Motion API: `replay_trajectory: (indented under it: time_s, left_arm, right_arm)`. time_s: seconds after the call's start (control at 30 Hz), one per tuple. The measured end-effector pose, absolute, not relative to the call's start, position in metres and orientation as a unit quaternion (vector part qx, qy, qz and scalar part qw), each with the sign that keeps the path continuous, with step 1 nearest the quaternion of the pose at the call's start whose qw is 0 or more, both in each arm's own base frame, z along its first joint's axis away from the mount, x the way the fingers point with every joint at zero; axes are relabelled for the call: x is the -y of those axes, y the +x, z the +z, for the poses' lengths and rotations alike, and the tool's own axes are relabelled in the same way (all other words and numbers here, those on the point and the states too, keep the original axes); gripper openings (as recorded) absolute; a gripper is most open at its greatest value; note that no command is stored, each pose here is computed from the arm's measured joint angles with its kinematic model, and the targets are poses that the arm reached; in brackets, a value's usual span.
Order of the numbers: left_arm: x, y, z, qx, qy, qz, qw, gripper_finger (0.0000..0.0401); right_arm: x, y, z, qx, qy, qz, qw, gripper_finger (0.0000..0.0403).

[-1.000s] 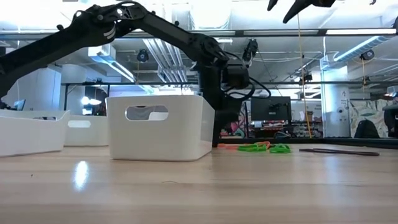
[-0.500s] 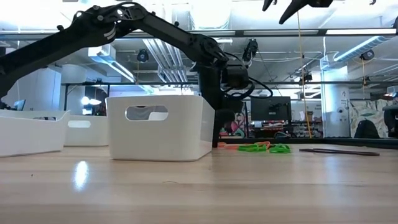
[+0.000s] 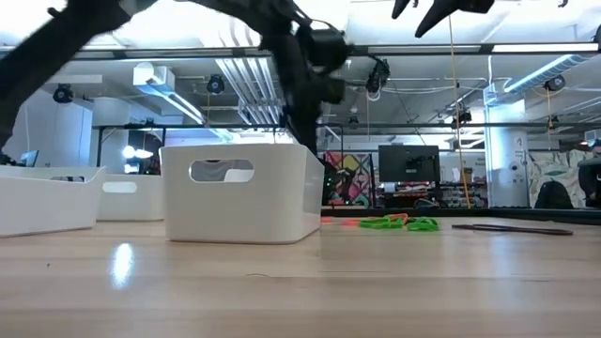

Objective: Sort rubber bands into baskets
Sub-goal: Put the orange rubber band into the bottom right white bin

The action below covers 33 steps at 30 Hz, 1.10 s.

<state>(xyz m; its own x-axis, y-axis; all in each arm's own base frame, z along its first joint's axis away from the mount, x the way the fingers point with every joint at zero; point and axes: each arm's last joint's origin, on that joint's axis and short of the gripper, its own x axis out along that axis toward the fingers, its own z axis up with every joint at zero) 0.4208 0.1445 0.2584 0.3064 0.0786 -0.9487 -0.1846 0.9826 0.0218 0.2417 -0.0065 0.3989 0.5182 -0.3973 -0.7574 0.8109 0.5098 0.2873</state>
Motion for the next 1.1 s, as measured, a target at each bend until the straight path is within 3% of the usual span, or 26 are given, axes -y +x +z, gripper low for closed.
replay_trajectory:
  time_s: [0.2, 0.5, 0.73, 0.87, 1.0, 1.1]
  left_arm:
    - [-0.119, 0.368, 0.285, -0.533, -0.058, 0.078, 0.84, 0.0]
    - [-0.122, 0.339, 0.219, -0.485, -0.081, 0.059, 0.869, 0.0009]
    - [-0.136, 0.325, 0.171, -0.438, 0.005, 0.045, 0.898, 0.0084]
    - [-0.138, 0.324, 0.164, -0.394, 0.069, 0.036, 0.916, 0.014]
    - [-0.141, 0.326, 0.156, -0.379, 0.071, 0.033, 0.922, 0.0186]
    - [-0.151, 0.333, 0.158, -0.376, 0.044, 0.031, 0.925, 0.0198]
  right_arm:
    - [0.006, 0.254, 0.389, -0.346, 0.293, -0.371, 0.811, 0.0233]
    - [-0.004, 0.278, 0.368, -0.384, 0.299, -0.366, 0.793, 0.0233]
    - [-0.041, 0.283, 0.36, -0.397, 0.317, -0.342, 0.791, 0.0233]
    - [-0.056, 0.284, 0.356, -0.389, 0.315, -0.349, 0.792, 0.0233]
    - [-0.056, 0.285, 0.356, -0.385, 0.324, -0.353, 0.789, 0.0233]
    - [-0.055, 0.284, 0.356, -0.385, 0.322, -0.354, 0.789, 0.0233]
